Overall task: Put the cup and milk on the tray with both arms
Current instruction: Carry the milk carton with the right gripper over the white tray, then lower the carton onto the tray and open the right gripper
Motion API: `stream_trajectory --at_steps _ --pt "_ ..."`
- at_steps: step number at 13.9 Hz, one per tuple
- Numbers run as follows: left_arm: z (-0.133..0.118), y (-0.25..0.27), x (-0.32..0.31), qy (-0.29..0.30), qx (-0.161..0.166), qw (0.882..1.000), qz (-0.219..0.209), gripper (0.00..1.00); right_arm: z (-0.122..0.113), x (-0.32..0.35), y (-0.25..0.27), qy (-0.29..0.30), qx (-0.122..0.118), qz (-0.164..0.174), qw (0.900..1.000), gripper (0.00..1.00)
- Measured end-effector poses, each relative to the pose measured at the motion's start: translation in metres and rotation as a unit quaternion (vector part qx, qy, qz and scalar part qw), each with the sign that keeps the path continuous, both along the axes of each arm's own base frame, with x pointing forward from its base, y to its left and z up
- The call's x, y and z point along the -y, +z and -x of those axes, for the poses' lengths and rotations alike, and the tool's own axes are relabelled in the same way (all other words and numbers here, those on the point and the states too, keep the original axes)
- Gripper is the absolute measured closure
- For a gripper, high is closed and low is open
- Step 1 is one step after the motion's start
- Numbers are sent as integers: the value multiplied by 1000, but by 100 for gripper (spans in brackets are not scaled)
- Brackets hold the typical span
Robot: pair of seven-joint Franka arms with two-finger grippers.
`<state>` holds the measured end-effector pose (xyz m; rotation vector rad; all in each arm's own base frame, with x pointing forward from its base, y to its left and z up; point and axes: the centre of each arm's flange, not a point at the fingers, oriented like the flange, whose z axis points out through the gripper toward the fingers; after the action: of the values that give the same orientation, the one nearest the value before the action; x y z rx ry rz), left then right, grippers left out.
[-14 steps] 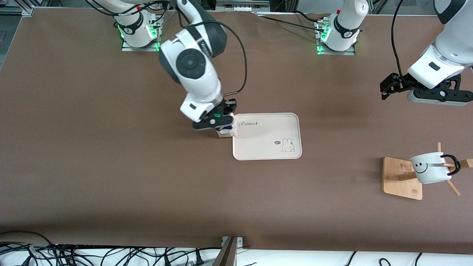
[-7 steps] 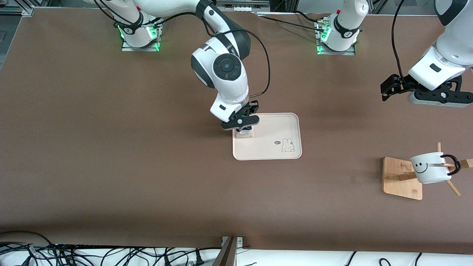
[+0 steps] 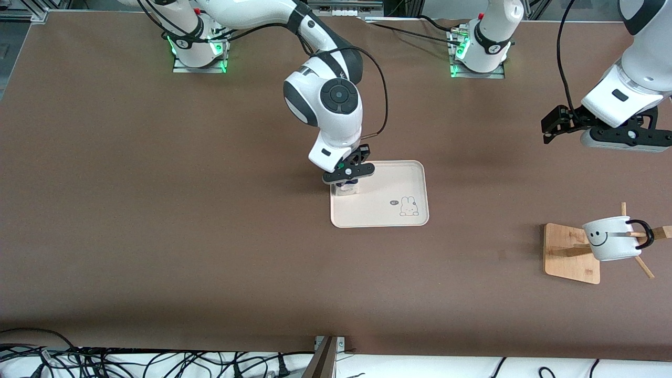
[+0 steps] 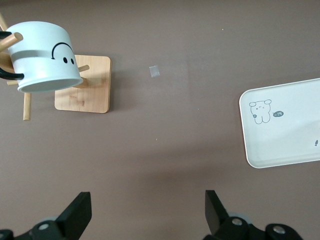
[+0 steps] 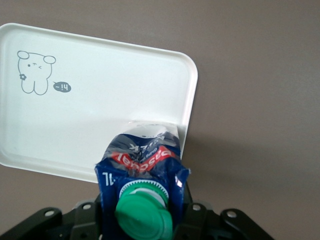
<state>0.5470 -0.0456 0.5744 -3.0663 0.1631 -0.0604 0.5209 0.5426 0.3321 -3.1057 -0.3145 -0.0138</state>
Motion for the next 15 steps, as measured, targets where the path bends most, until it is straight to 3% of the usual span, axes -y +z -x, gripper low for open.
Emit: stream_trajectory --at_steps 3,7,11,15 --pt "-1 0 0 0 0 1000 0 0 1 -1 -2 -2 0 1 1000 37" --pt "-3 3 0 0 3 1000 0 0 -3 -2 6 -19 8 -5 1000 1" --pt "-7 2 1 0 4 1000 1 0 -8 -4 31 -47 21 -20 998 0" --pt "-9 2 0 0 4 1000 1 0 -15 16 79 -73 21 -14 997 0"
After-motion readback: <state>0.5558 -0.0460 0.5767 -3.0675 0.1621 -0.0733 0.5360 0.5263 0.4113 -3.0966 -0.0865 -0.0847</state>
